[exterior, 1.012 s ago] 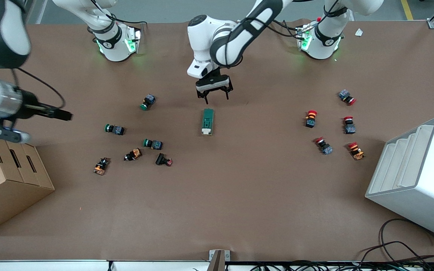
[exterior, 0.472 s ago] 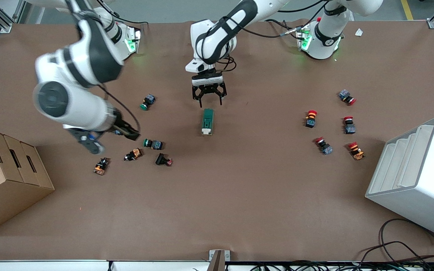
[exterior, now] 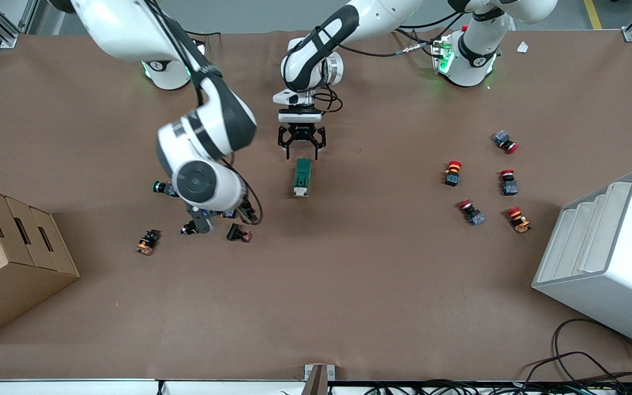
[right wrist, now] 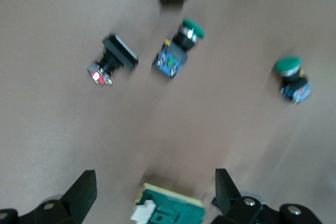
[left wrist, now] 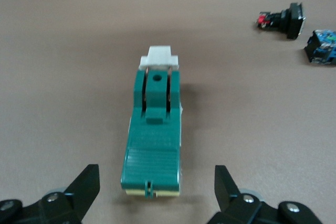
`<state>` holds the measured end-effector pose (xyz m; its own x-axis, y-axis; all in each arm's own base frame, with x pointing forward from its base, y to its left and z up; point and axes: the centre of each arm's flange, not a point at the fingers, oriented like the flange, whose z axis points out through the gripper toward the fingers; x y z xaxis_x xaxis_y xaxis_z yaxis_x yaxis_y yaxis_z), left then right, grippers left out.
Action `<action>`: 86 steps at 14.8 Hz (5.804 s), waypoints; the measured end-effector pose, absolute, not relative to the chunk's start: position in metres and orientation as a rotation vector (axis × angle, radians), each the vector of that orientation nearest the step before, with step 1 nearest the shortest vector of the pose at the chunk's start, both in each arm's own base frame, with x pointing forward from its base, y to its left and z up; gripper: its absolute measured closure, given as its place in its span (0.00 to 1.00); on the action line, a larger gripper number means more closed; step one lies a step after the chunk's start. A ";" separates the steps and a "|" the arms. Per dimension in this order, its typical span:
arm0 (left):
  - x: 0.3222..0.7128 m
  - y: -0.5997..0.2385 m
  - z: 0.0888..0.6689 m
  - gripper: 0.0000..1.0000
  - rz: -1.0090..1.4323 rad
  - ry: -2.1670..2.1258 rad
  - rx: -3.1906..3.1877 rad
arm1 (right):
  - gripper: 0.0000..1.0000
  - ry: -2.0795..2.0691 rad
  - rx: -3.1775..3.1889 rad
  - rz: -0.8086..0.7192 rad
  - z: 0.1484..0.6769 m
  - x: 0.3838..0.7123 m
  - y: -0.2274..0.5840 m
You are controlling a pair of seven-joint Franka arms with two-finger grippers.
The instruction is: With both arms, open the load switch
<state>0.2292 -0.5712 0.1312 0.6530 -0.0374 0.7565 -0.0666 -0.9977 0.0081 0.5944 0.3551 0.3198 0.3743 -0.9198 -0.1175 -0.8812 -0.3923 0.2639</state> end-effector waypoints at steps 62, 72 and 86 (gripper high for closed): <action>0.233 -0.554 0.094 0.01 1.432 -0.098 2.730 | 0.00 -1.603 2.086 -0.571 0.219 0.488 0.476; 0.253 -0.610 0.205 0.00 1.203 0.359 2.790 | 0.00 -1.098 2.728 -0.612 0.402 0.632 0.242; 0.505 -0.446 0.513 0.00 0.410 0.860 3.028 | 0.00 0.018 3.139 -0.371 0.518 0.652 -0.006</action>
